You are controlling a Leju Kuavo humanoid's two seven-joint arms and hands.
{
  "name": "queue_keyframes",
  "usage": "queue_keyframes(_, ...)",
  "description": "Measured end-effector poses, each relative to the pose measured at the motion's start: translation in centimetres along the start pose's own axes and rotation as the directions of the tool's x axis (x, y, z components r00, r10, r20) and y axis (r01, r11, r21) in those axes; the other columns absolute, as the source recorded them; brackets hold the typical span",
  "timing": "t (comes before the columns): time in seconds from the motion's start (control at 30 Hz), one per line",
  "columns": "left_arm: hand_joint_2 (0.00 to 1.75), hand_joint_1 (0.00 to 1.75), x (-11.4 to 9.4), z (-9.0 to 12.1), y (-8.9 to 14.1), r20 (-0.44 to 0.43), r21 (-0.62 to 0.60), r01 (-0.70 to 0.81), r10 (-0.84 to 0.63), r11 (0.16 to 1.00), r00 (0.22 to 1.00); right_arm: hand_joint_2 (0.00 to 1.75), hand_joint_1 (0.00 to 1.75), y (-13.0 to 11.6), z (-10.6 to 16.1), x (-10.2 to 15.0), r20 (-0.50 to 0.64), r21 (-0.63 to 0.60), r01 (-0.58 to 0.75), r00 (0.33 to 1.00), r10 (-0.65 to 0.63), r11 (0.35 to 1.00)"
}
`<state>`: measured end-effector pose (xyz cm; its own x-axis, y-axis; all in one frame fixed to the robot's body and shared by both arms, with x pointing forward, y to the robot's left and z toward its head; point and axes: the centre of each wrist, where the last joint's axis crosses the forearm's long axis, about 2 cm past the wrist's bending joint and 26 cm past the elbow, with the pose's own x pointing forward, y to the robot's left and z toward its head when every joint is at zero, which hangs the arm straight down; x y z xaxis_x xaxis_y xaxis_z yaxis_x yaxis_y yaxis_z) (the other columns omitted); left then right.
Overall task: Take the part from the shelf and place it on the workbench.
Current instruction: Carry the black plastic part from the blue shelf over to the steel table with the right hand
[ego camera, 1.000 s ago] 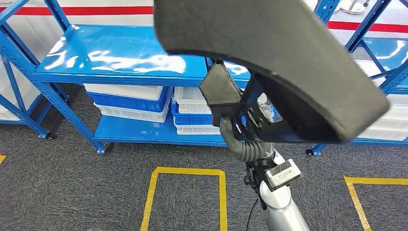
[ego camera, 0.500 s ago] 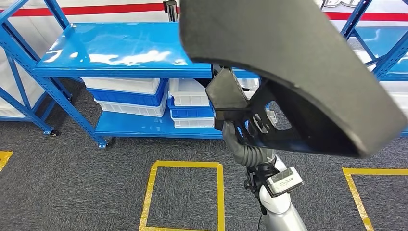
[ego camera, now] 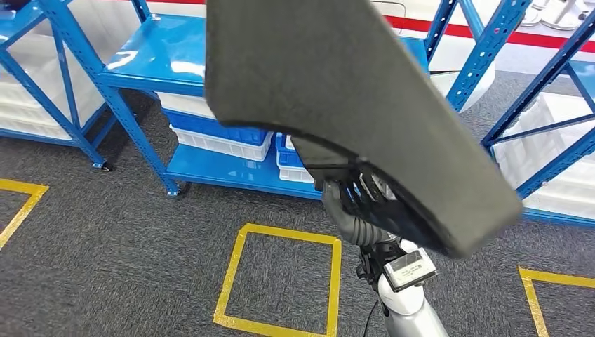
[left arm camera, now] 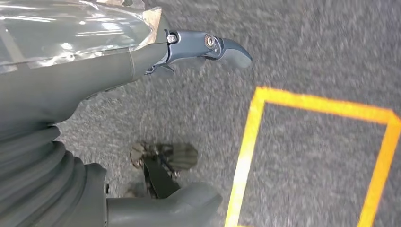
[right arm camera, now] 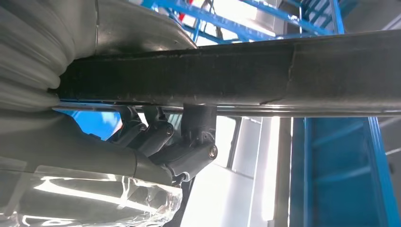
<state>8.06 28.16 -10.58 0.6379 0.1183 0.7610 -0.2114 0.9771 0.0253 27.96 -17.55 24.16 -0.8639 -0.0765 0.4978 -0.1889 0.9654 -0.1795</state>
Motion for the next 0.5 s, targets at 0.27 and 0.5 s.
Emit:
queue_keyframes(0.27, 1.75, 0.00, -0.1, 0.1, 0.0, 0.003, -0.003, 0.000, 0.000, 1.000, 1.000, 1.75, 1.75, 0.0, 0.3, 0.1, -0.006, 0.014, -0.009, 1.000, 0.009, 1.000)
queue_keyframes(0.5, 1.75, 0.00, -0.3, 0.3, 0.2, -0.005, -0.005, 0.012, -0.012, 1.000, 1.000, 1.75, 1.75, 0.6, 1.2, 0.4, 0.003, 0.024, -0.009, 1.000, 0.009, 1.000)
